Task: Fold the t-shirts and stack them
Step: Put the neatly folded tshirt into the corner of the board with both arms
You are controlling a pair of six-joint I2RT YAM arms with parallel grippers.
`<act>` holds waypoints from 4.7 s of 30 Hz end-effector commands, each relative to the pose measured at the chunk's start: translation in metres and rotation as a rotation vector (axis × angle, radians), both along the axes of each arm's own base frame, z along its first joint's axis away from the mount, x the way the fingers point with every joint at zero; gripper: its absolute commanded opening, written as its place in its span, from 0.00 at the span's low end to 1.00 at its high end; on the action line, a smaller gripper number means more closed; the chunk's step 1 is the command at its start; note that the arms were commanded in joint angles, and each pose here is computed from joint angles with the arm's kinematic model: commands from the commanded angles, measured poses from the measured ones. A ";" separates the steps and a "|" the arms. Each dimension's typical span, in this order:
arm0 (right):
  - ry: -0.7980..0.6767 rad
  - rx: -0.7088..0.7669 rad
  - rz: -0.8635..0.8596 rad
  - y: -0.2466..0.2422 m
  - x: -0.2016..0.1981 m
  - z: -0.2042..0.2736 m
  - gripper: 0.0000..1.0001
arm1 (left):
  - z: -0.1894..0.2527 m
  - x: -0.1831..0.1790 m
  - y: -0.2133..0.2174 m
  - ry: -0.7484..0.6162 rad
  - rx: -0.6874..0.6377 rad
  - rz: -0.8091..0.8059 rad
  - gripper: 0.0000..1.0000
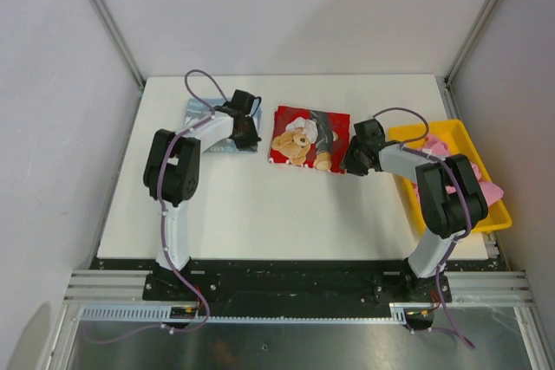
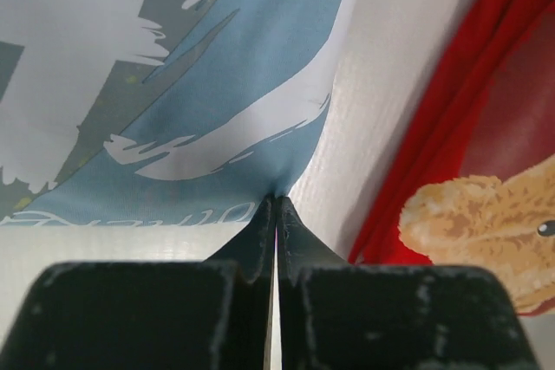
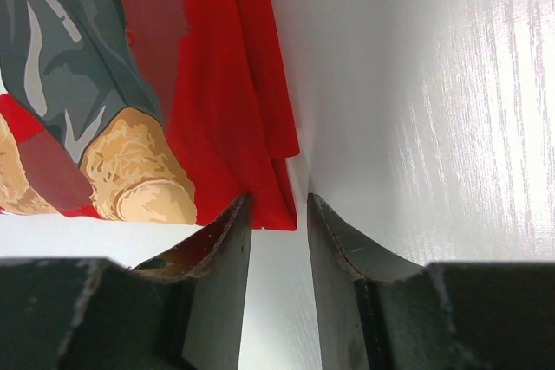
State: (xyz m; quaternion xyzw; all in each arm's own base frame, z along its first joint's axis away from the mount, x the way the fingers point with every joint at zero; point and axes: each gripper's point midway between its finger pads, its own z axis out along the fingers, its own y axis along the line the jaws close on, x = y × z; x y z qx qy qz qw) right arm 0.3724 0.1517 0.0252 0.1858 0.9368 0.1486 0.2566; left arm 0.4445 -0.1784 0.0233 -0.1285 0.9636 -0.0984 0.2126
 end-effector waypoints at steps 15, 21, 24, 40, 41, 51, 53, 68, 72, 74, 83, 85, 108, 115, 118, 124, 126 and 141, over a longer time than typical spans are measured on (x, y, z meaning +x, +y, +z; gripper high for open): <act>0.117 -0.016 -0.068 -0.041 -0.039 -0.012 0.00 | 0.047 -0.027 -0.069 -0.037 -0.177 -0.005 0.00; 0.146 -0.028 -0.052 -0.057 -0.065 -0.008 0.00 | 0.046 -0.041 -0.093 -0.023 -0.199 -0.053 0.00; 0.139 -0.028 -0.037 -0.058 -0.070 -0.002 0.02 | 0.044 -0.045 -0.099 -0.019 -0.205 -0.076 0.01; -0.115 -0.041 -0.084 -0.079 0.014 0.083 0.47 | 0.079 -0.071 -0.106 -0.062 -0.265 -0.259 0.45; -0.120 -0.041 -0.092 -0.081 0.023 0.082 0.47 | 0.077 -0.074 -0.106 -0.056 -0.262 -0.264 0.43; -0.129 -0.036 -0.140 -0.095 0.094 0.064 0.48 | 0.054 -0.083 -0.113 0.000 -0.267 -0.293 0.45; -0.118 -0.034 -0.142 -0.096 0.099 0.057 0.47 | 0.049 -0.081 -0.114 0.007 -0.272 -0.291 0.46; -0.081 -0.040 -0.141 -0.096 0.106 0.039 0.47 | 0.015 -0.086 -0.130 0.061 -0.252 -0.272 0.44; -0.080 -0.039 -0.140 -0.096 0.105 0.039 0.47 | 0.010 -0.089 -0.124 0.054 -0.211 -0.243 0.42; -0.081 -0.038 -0.138 -0.096 0.105 0.040 0.46 | 0.009 -0.091 -0.118 0.045 -0.185 -0.221 0.40; -0.078 -0.026 -0.135 -0.094 0.108 0.037 0.47 | 0.005 -0.098 -0.097 0.026 -0.118 -0.151 0.05; -0.075 -0.022 -0.130 -0.093 0.107 0.035 0.47 | 0.008 -0.103 -0.095 0.022 -0.117 -0.156 0.01; -0.162 0.082 0.070 -0.039 0.066 0.038 0.59 | -0.002 -0.149 -0.046 0.098 -0.119 -0.177 0.00; -0.154 0.071 0.083 -0.030 0.069 0.021 0.59 | 0.002 -0.143 -0.047 0.089 -0.134 -0.177 0.00; -0.155 0.050 0.079 -0.029 0.071 0.014 0.58 | 0.002 -0.143 -0.048 0.092 -0.137 -0.180 0.00; -0.111 0.016 0.079 -0.026 0.066 -0.005 0.55 | 0.002 -0.142 -0.050 0.096 -0.143 -0.183 0.00; -0.094 0.003 0.077 -0.024 0.063 -0.011 0.55 | 0.002 -0.142 -0.051 0.096 -0.145 -0.184 0.00; -0.024 -0.060 0.061 0.000 0.041 -0.015 0.14 | 0.006 -0.140 -0.059 0.095 -0.170 -0.205 0.00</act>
